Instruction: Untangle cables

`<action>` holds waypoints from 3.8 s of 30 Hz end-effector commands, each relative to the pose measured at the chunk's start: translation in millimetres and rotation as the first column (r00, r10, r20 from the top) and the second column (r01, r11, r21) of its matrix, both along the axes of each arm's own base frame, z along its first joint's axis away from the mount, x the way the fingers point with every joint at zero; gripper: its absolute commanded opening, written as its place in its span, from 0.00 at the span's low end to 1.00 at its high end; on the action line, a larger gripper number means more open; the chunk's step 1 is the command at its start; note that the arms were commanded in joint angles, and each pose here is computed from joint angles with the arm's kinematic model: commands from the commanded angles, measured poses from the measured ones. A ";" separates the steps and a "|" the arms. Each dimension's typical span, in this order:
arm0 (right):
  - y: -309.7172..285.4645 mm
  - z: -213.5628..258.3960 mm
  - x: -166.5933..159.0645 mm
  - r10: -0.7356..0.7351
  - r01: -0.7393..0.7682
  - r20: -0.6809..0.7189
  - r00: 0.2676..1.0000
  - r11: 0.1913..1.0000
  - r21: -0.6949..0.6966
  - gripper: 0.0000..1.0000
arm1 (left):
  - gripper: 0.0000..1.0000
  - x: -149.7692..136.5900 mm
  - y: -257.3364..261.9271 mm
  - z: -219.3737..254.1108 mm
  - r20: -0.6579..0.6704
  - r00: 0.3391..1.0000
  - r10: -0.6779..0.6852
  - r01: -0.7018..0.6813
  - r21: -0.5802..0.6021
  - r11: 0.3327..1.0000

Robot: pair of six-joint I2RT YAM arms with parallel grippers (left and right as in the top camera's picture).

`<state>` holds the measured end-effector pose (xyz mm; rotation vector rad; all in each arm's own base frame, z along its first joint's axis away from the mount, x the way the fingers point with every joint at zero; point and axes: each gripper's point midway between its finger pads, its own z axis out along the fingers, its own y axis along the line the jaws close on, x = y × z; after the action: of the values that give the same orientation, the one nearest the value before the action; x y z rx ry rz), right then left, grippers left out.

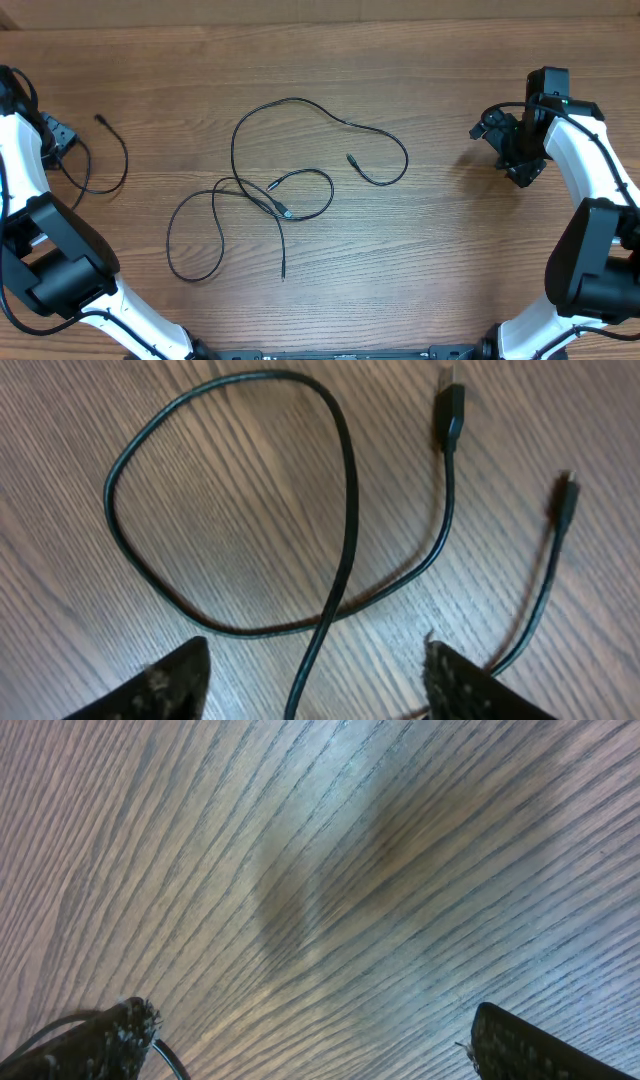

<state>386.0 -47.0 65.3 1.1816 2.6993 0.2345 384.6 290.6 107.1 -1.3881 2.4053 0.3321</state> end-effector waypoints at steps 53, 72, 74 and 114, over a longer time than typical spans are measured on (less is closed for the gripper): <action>-2.6 2.7 0.5 -0.004 0.004 0.008 1.000 1.000 -0.014 1.00 | 0.80 -29.4 -245.7 -67.6 -0.089 0.908 -0.409 0.295 -0.557 0.776; -2.6 2.7 0.5 -0.004 0.004 0.008 1.000 1.000 -0.014 1.00 | 0.59 -123.9 -248.1 -51.0 -0.023 0.983 -0.183 0.157 -0.415 0.896; -2.6 2.7 0.5 -0.004 0.004 0.008 1.000 1.000 -0.014 1.00 | 0.59 -141.8 -242.1 -71.3 -0.089 0.988 -0.129 0.085 -0.386 0.918; -2.5 2.7 0.5 -0.003 0.004 0.009 1.000 1.000 -0.014 1.00 | 0.49 -215.0 -228.4 -98.6 -0.315 0.946 0.078 -0.195 -0.360 0.912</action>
<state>386.1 -46.8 65.3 1.1805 2.6998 0.2350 180.4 60.8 13.3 -1.7093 2.7664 0.0451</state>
